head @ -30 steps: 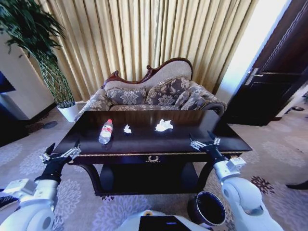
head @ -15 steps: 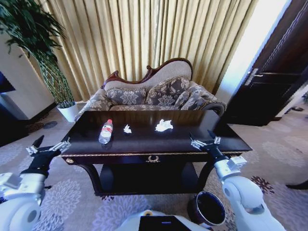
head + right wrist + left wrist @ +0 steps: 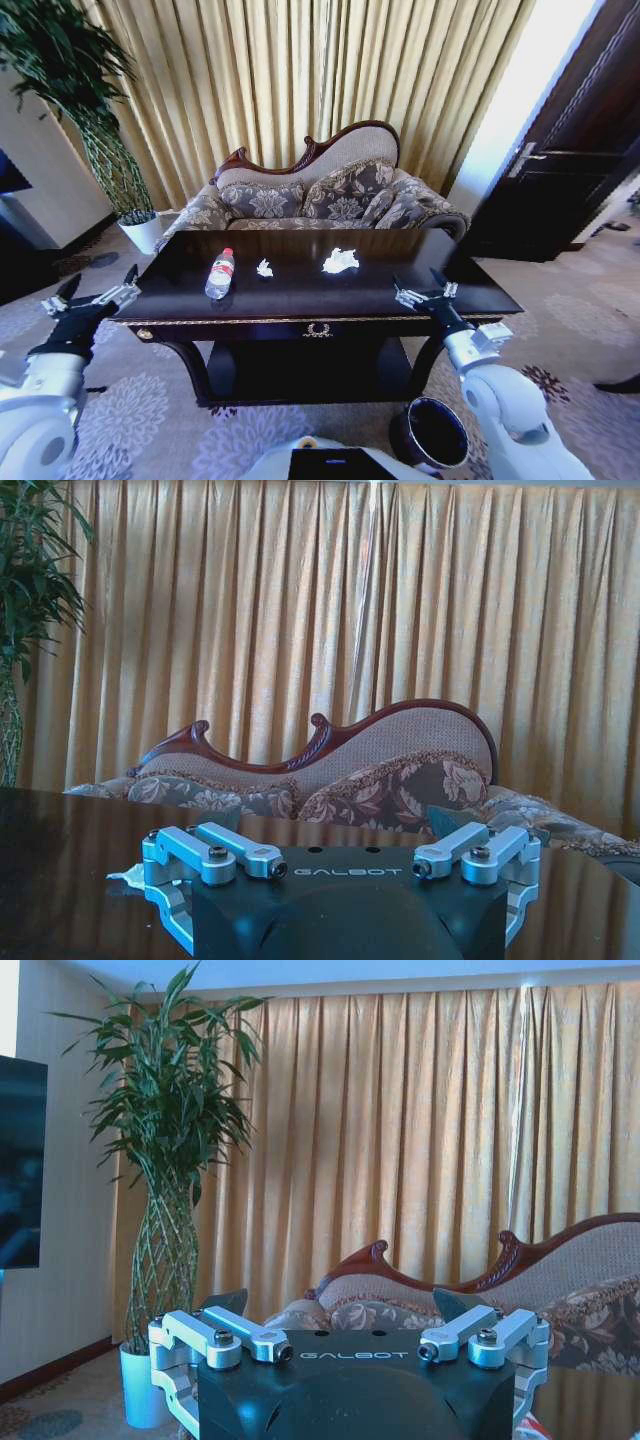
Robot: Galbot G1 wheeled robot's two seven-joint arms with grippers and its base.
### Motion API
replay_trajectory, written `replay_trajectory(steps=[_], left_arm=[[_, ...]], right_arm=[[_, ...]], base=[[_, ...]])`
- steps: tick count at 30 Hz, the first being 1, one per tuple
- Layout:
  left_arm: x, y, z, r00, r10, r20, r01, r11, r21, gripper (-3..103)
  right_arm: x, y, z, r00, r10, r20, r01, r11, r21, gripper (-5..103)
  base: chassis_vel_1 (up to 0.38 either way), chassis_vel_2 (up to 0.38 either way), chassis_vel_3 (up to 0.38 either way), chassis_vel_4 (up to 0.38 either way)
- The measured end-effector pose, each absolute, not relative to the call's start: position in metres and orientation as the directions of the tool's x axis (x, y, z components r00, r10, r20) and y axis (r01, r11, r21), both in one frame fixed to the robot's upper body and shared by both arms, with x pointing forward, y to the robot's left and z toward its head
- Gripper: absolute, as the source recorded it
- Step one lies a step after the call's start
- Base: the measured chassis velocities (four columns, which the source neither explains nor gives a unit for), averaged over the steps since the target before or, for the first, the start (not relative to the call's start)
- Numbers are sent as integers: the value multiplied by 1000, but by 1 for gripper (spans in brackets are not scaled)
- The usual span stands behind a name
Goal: Move to the front of the table and place the trash on the table into the trash bin.
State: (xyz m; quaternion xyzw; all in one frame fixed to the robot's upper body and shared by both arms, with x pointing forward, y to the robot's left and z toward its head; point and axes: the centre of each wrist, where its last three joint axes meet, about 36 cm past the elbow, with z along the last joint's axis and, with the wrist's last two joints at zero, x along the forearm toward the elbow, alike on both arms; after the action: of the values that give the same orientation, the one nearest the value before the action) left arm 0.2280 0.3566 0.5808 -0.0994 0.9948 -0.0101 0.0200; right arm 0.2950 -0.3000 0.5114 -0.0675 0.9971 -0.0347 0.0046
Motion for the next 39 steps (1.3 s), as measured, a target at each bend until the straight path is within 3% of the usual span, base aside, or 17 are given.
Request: replay_trajectory(steps=[16, 29, 39], left_arm=[[228, 351, 574, -983, -181, -5, -181, 983, -18, 100], [231, 347, 573, -991, -125, 47, -126, 992, -8, 100], [229, 345, 569, -990, -130, 52, -130, 991, -4, 100]], right_arm=[[317, -300, 530, -964, -254, 75, -254, 967, 18, 100], [372, -302, 547, -931, -281, 234, -285, 958, 14, 100], [426, -263, 547, -890, -379, 255, -385, 922, 27, 100]], base=[[0, 0, 0, 0], [0, 0, 0, 0], [0, 0, 0, 0]])
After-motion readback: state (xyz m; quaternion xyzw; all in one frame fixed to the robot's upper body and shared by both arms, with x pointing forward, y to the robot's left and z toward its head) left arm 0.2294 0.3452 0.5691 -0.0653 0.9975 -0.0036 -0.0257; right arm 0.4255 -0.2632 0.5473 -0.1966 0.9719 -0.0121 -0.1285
